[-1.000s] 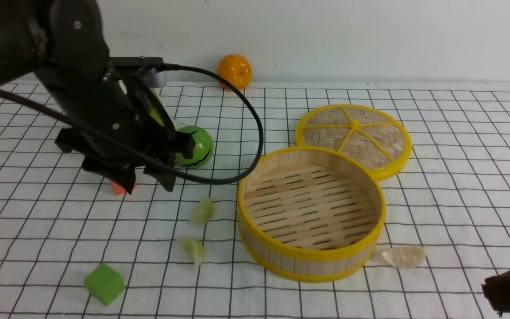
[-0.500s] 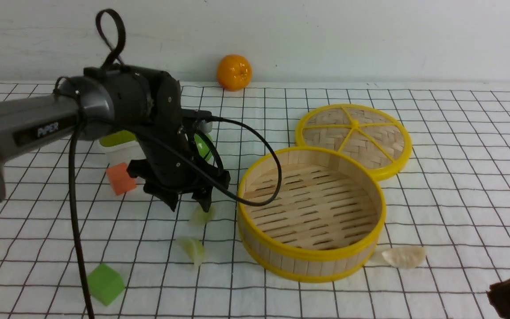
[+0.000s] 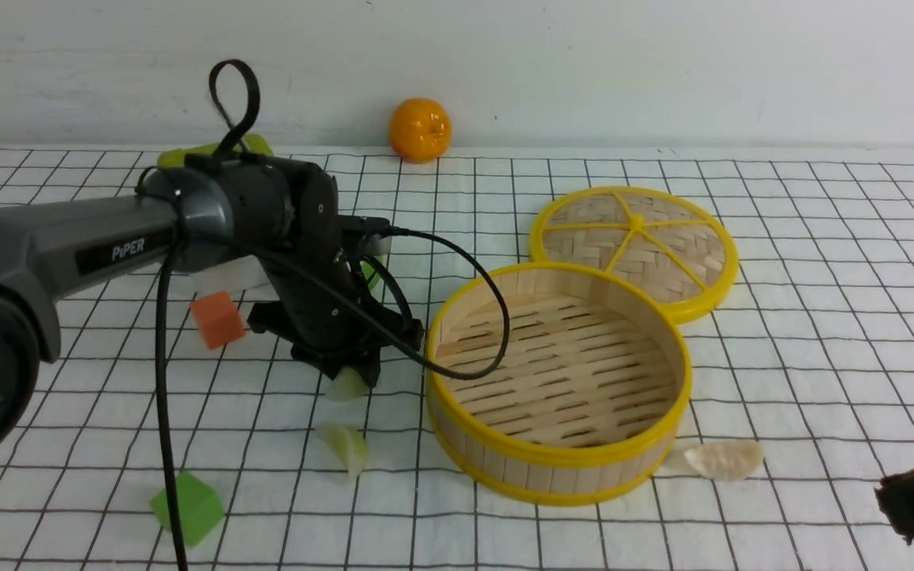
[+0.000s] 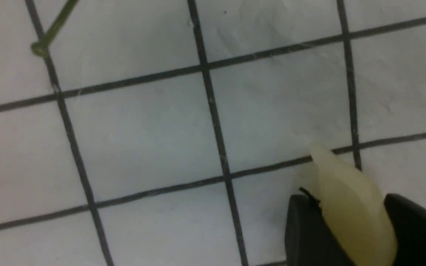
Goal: Put the dumplings into the steamer on the table with the white tablecloth.
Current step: 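Reach for and grasp a dumpling on the table with the left gripper, then place the dumpling into the bamboo steamer basket with the left gripper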
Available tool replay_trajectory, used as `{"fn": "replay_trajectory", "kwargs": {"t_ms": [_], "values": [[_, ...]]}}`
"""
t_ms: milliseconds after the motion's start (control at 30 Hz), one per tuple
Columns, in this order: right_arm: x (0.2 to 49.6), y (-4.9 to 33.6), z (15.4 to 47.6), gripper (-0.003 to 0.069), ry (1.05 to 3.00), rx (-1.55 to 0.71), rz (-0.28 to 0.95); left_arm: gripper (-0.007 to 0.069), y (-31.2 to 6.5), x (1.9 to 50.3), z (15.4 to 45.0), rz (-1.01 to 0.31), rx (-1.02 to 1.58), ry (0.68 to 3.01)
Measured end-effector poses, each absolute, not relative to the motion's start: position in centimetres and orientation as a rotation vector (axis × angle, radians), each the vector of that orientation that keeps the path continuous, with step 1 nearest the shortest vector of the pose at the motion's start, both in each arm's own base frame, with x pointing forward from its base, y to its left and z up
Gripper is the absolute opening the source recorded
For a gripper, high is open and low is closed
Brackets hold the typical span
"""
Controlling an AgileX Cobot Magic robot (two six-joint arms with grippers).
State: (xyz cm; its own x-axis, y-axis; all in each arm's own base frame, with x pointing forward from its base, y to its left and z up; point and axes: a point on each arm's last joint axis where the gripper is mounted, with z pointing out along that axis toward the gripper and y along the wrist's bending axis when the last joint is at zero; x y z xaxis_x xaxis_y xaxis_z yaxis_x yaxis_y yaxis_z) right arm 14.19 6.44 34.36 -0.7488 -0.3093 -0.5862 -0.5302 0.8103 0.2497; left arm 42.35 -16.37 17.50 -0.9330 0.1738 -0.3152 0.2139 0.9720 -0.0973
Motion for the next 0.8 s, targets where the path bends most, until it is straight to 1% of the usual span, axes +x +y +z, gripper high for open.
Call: {"fn": "replay_trajectory", "kwargs": {"t_ms": [33,100,167,200,233,267,333,367,400,467,533,633,700,767,800], "values": [[14.2,6.4,34.4,0.0001,2.458,-0.619,0.552,0.0239,-16.4,42.4,17.6,-0.186,0.284,2.814],[14.2,6.4,34.4,0.0004,2.457,-0.619,0.547,0.0239,-16.9,42.5,20.4,-0.194,0.305,2.804],[14.2,6.4,34.4,0.0006,2.456,-0.618,0.546,0.0239,-17.7,42.5,24.3,-0.209,0.342,2.749],[14.3,6.4,34.4,0.0006,2.455,-0.618,0.545,0.0239,-18.3,42.3,25.8,-0.221,0.362,2.713],[14.3,6.4,34.4,0.0006,2.455,-0.618,0.545,0.0239,-18.6,42.2,26.3,-0.224,0.369,2.702],[14.3,6.4,34.3,0.0006,2.457,-0.620,0.535,0.0239,-20.2,41.5,29.6,-0.258,0.425,2.632],[14.3,6.2,34.3,0.0008,2.461,-0.626,0.508,0.0239,-22.3,40.3,32.0,-0.308,0.487,2.578],[14.3,6.2,34.3,0.0008,2.463,-0.627,0.500,0.0239,-22.8,40.0,32.4,-0.320,0.501,2.567],[14.3,6.0,34.2,0.0009,2.472,-0.628,0.472,0.0239,-24.3,39.1,33.3,-0.350,0.545,2.541],[14.0,5.7,34.3,0.0011,2.482,-0.604,0.449,0.0239,-26.8,38.0,33.1,-0.389,0.615,2.529],[13.3,5.4,34.6,0.0013,2.492,-0.570,0.430,0.0239,-28.8,37.4,31.9,-0.409,0.658,2.542],[11.2,4.6,35.3,0.0017,2.475,-0.530,0.367,0.0239,-31.6,37.4,28.1,-0.414,0.654,2.600],[10.4,4.3,35.5,0.0017,2.468,-0.520,0.343,0.0239,-32.4,37.6,26.7,-0.410,0.639,2.611],[8.4,3.5,36.1,0.0018,2.434,-0.477,0.284,0.0239,-33.6,38.5,24.1,-0.418,0.569,2.598],[7.7,3.2,36.3,0.0018,2.416,-0.455,0.266,0.0239,-33.8,38.7,23.7,-0.424,0.538,2.593]]}}
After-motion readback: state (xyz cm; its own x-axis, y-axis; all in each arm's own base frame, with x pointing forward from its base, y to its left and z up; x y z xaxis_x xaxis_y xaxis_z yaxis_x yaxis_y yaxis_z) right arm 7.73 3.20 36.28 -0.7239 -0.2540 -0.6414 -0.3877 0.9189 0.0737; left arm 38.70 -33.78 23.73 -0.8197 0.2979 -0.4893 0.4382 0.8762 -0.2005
